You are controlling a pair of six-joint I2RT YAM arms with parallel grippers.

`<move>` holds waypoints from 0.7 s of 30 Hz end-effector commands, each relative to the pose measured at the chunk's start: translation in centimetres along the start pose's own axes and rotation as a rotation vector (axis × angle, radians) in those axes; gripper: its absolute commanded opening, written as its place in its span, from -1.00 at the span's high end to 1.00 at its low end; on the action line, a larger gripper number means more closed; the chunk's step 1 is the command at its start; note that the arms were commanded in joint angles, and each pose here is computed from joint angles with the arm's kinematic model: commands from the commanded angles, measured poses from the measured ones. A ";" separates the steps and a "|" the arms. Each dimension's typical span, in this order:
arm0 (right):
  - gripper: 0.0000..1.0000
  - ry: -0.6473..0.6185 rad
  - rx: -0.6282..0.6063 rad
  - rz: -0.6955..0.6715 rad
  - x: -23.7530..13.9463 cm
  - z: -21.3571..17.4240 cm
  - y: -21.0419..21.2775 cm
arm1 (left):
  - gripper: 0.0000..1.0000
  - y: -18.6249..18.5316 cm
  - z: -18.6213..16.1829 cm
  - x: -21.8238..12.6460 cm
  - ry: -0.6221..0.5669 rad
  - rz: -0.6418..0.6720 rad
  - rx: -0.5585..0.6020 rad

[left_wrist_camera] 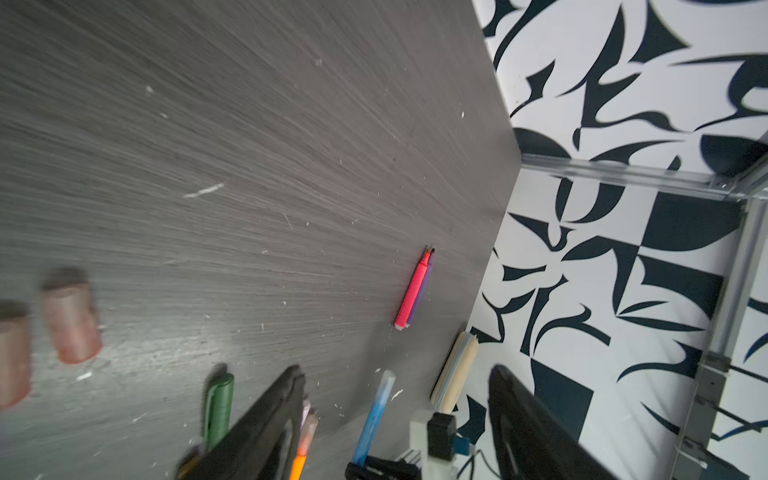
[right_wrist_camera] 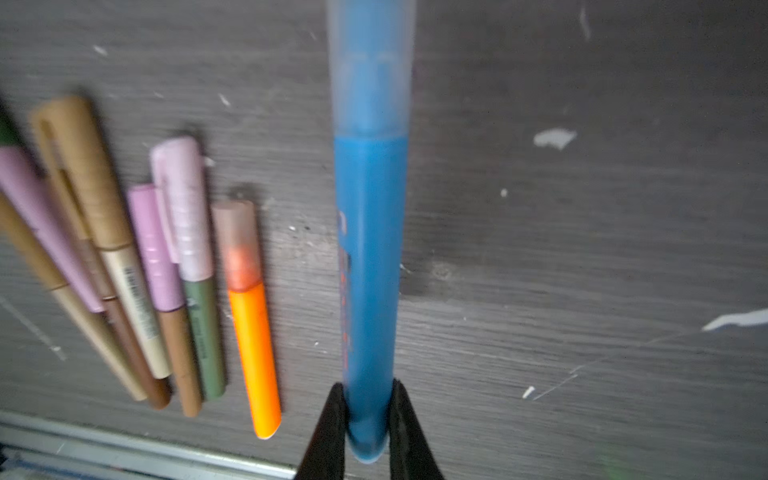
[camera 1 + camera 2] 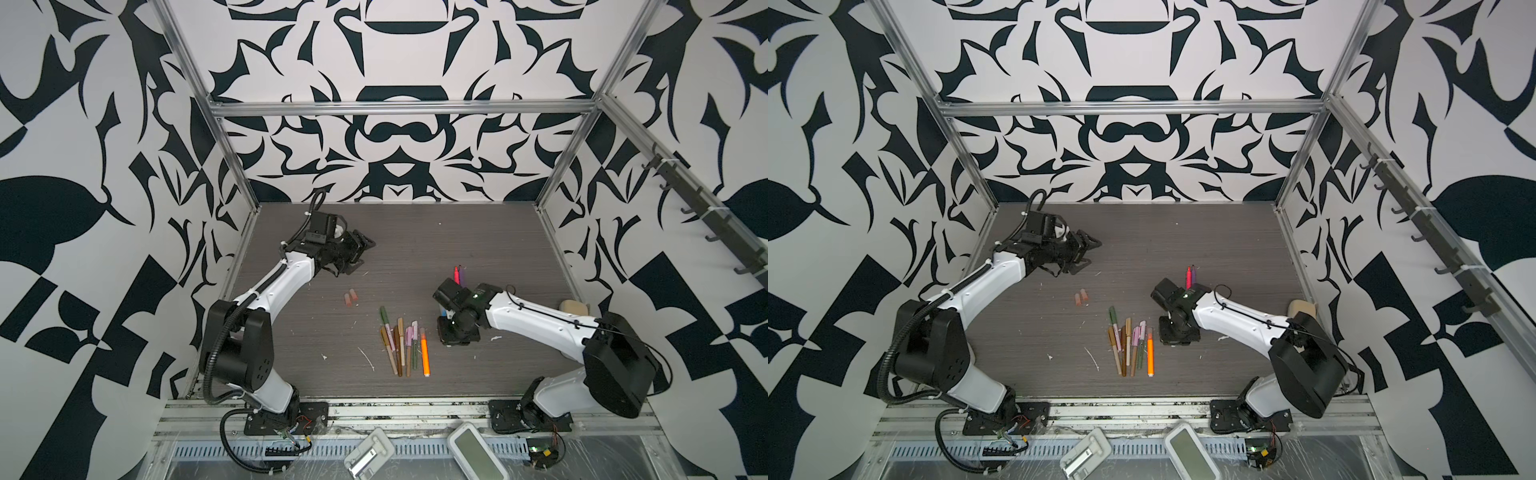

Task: Open the pen caps
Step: 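Lift the blue highlighter toward the left gripper while the left arm reaches over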

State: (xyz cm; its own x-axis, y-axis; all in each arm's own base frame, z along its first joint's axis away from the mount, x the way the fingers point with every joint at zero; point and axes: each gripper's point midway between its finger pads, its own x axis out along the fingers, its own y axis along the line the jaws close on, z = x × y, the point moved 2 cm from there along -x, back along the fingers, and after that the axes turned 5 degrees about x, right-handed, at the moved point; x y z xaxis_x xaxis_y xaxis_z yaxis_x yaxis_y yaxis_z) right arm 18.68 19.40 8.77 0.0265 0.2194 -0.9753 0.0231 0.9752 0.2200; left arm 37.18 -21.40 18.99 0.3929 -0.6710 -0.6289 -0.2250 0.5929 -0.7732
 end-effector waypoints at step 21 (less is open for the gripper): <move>1.00 0.016 -0.169 0.661 -12.0 7.0 10.5 | 0.08 -4.8 -9.4 6.3 0.293 0.187 0.113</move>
State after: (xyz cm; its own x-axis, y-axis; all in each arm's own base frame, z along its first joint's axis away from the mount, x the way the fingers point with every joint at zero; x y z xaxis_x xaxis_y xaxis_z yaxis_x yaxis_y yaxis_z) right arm 25.21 26.24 19.24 -0.0673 0.7023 -0.7087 -0.1057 0.7013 0.7050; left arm 32.25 -32.67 17.47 0.0756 -0.6580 -0.7492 -0.1595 0.7337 -0.6605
